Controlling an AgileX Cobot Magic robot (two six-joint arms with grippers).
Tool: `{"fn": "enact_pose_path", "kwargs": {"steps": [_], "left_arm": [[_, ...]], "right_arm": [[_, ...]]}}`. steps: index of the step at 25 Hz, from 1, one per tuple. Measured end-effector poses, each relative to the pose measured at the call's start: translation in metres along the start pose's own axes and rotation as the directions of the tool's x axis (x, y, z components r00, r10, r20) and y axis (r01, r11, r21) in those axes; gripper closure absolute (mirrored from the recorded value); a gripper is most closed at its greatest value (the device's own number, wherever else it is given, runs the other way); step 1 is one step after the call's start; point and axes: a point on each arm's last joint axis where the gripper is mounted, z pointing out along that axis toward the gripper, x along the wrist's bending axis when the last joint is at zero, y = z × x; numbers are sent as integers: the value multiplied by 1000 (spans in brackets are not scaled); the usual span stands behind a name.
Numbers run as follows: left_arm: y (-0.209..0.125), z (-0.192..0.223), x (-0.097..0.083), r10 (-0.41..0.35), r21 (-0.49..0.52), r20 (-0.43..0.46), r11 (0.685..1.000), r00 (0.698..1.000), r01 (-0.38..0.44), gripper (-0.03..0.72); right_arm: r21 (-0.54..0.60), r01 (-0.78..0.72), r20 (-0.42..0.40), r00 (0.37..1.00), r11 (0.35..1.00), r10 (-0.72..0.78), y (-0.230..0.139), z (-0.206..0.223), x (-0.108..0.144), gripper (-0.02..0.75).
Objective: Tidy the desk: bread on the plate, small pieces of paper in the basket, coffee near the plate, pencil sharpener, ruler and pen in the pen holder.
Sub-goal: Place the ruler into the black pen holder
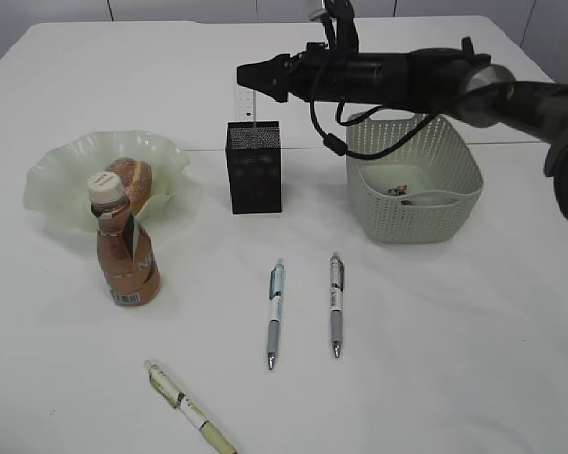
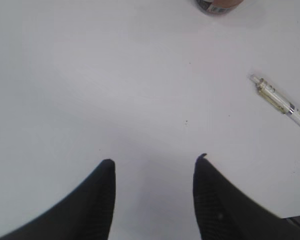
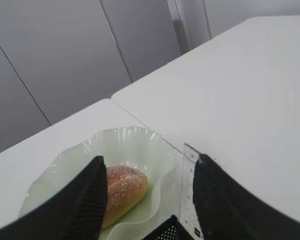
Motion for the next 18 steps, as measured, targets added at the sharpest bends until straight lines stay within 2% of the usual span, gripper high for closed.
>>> {"fn": "enact_pose_path", "kwargs": {"steps": [3, 8, 14, 16, 18], "left_arm": [[0, 0, 0, 1, -2, 0, 1000, 1000, -1, 318], [0, 0, 0, 1, -5, 0, 1000, 1000, -1, 318], [1, 0, 0, 2, -8, -1, 1000, 1000, -2, 318], [1, 0, 0, 2, -8, -1, 1000, 1000, -2, 318], [1, 0, 0, 2, -9, -1, 1000, 1000, -2, 318]], "right_arm": [[114, -63, 56, 997, 991, 57, 25, -9, 10, 331], [319, -163, 208, 973, 934, 99, 72, -35, 37, 331], [516, -323, 394, 912, 793, 115, 106, -71, 74, 331], [554, -371, 455, 885, 745, 101, 113, -81, 87, 331], [554, -391, 496, 864, 735, 86, 121, -83, 98, 331]]}}
